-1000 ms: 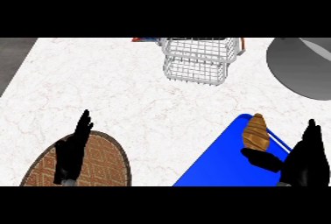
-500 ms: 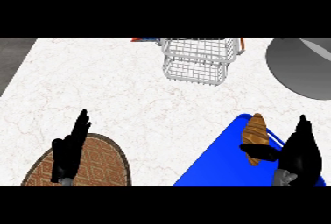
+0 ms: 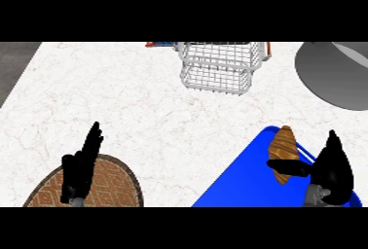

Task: Pick the croissant from the tray and place it in the tiered basket

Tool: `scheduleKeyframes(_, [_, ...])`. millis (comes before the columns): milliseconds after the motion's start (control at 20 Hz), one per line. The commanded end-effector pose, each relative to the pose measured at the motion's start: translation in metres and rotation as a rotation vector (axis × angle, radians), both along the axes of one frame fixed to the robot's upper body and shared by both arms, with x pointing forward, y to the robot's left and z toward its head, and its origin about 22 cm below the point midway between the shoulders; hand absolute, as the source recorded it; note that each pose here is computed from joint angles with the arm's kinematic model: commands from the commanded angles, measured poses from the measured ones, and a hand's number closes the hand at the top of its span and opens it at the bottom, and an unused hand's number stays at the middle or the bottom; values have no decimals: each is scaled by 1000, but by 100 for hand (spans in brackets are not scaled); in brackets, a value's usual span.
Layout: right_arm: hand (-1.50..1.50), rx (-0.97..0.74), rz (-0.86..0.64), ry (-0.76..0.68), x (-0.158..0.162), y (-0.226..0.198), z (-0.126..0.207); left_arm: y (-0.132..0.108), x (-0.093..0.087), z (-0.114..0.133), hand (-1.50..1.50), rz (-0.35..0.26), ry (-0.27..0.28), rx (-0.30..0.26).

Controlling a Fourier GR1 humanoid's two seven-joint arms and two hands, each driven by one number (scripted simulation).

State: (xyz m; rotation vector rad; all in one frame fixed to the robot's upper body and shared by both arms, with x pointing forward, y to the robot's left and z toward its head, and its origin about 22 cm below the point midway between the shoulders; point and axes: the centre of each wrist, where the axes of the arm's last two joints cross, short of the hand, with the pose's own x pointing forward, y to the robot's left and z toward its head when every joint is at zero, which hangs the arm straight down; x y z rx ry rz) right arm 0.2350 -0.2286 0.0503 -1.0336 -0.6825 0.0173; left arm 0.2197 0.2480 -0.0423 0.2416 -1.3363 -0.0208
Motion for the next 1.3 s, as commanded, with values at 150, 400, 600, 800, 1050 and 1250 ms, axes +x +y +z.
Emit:
scheduleKeyframes(150, [150,34,-74,17,12,-6,-13,2,-10,-4,0,23,42,-2])
scheduleKeyframes(400, [150,0,-39,-9,19,-2,-21,-14,-17,-20,0,6,44,12])
scheduleKeyframes(600, [150,-104,18,17,33,2,-31,14,-7,-17,0,5,31,9])
scheduleKeyframes(800, [150,-207,-6,9,40,3,-35,10,4,-2,0,5,35,9])
scheduleKeyframes(1050, [150,-288,458,78,41,4,-22,4,-9,-12,0,-4,54,5])
scheduleKeyframes(1250, [150,-324,901,164,40,3,-32,-12,-5,-4,0,-49,25,7])
